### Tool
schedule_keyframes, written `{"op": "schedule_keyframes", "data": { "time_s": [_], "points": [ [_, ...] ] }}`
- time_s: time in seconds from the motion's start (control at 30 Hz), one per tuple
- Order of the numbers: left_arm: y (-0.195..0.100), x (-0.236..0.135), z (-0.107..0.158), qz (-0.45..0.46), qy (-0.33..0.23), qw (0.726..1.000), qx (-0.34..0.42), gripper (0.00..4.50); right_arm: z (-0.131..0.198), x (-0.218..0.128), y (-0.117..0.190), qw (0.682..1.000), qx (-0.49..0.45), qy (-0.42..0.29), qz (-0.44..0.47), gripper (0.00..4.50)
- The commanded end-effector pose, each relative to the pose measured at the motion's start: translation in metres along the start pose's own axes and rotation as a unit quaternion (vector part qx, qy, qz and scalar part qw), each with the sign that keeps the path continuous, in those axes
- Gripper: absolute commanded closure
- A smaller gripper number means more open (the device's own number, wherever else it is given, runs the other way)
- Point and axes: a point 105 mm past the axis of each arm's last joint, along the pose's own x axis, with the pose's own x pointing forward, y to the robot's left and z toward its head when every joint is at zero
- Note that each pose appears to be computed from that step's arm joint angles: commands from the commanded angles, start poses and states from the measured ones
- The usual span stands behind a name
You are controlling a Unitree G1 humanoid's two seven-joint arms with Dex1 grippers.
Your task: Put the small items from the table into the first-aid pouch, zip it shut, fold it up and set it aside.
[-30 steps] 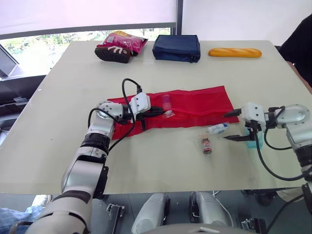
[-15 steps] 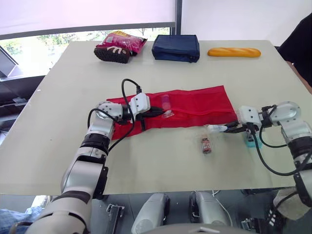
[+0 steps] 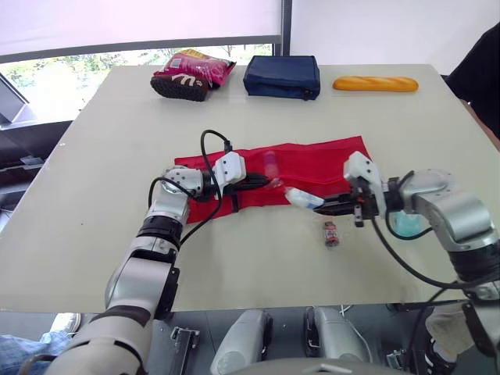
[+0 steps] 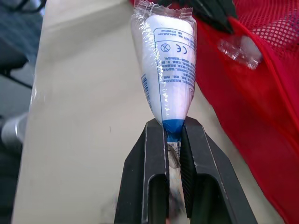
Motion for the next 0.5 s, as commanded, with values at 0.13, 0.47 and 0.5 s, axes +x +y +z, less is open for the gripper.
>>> {"op": "schedule_keyframes", "data": {
  "time_s": [0.13,0.47,0.5],
  "points": [
    [0.008,0.002,0.018,0.018,-0.039,0.999,0.016,4.5,-0.013,0.01,-0.015,0.993,0.043,0.075,-0.084,4.47],
    [-0.001,0.02,0.026,0.0,-0.056,0.998,0.014,4.5,-0.003,0.027,-0.042,0.967,0.145,0.037,-0.207,4.47],
    [-0.002,0.022,0.026,-0.004,-0.057,0.998,0.015,4.5,0.0,0.028,-0.045,0.962,0.16,0.027,-0.22,4.47]
  ]
}}
